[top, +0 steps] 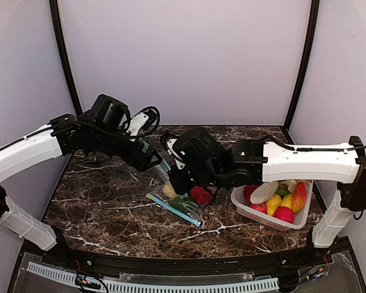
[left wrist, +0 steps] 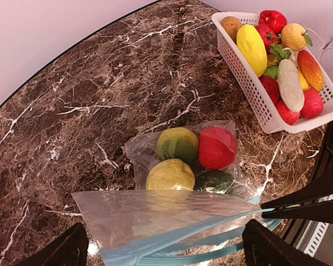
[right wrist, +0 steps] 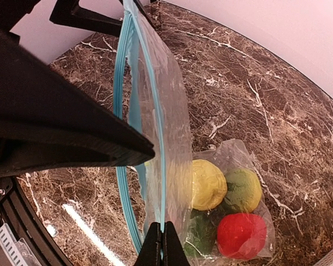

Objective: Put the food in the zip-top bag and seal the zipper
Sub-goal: Open the zipper food storage bag at the center of the board.

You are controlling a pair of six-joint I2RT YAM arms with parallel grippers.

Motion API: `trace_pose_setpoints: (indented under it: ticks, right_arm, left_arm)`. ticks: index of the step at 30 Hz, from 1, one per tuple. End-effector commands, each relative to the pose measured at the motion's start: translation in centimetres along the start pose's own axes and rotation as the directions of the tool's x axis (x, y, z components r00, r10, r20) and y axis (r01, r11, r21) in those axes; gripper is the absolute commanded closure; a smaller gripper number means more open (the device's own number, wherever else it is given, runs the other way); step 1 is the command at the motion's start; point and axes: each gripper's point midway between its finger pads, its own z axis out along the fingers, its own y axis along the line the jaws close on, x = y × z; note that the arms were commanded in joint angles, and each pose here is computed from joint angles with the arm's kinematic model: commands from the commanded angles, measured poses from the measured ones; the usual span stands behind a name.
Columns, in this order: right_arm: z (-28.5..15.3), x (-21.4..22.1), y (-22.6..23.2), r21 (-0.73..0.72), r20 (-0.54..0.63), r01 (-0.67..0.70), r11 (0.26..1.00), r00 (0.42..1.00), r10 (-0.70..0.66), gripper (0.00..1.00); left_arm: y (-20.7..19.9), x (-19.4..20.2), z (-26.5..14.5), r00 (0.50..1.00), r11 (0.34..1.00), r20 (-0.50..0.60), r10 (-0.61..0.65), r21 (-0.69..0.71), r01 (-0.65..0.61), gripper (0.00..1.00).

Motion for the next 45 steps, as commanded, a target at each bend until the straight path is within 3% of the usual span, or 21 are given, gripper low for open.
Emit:
trace_pose_setpoints:
  ticks: [1,7,23,37,45]
  right_arm:
    - [-0.4,-1.0,1.2,-0.024,0.026,0.031,0.999,0.999,-0.031,1.0]
    - [-0.3,-0.9,2.0,-0.038,0.028,0.063,0.997,0.998,-0.062,1.0]
    - [-0.6,0.1,3.8,-0.112,0.009,0.158,0.981,0.987,-0.158,1.0]
    - [-1.0,0.1,4.2,-0.134,0.013,0.182,0.974,0.983,-0.182,1.0]
    - [-0.8,-0.4,0.8,0.007,0.015,0.079,0.997,0.997,-0.079,1.0]
  left_arm:
    - [1.3,0.0,-0.3,0.999,0.997,-0.016,0.031,-0.064,-0.032,0.05]
    - [1.4,-0.1,-0.1,0.998,0.996,-0.016,0.061,-0.062,-0.062,0.22]
    - [1.5,0.4,-0.2,0.976,0.976,-0.047,0.212,-0.041,-0.214,0.37]
    - [1.6,1.3,-0.3,0.955,0.957,-0.07,0.287,-0.032,-0.289,0.74]
    - [1.3,2.0,-0.7,0.952,0.955,-0.086,0.294,-0.008,-0.296,0.98]
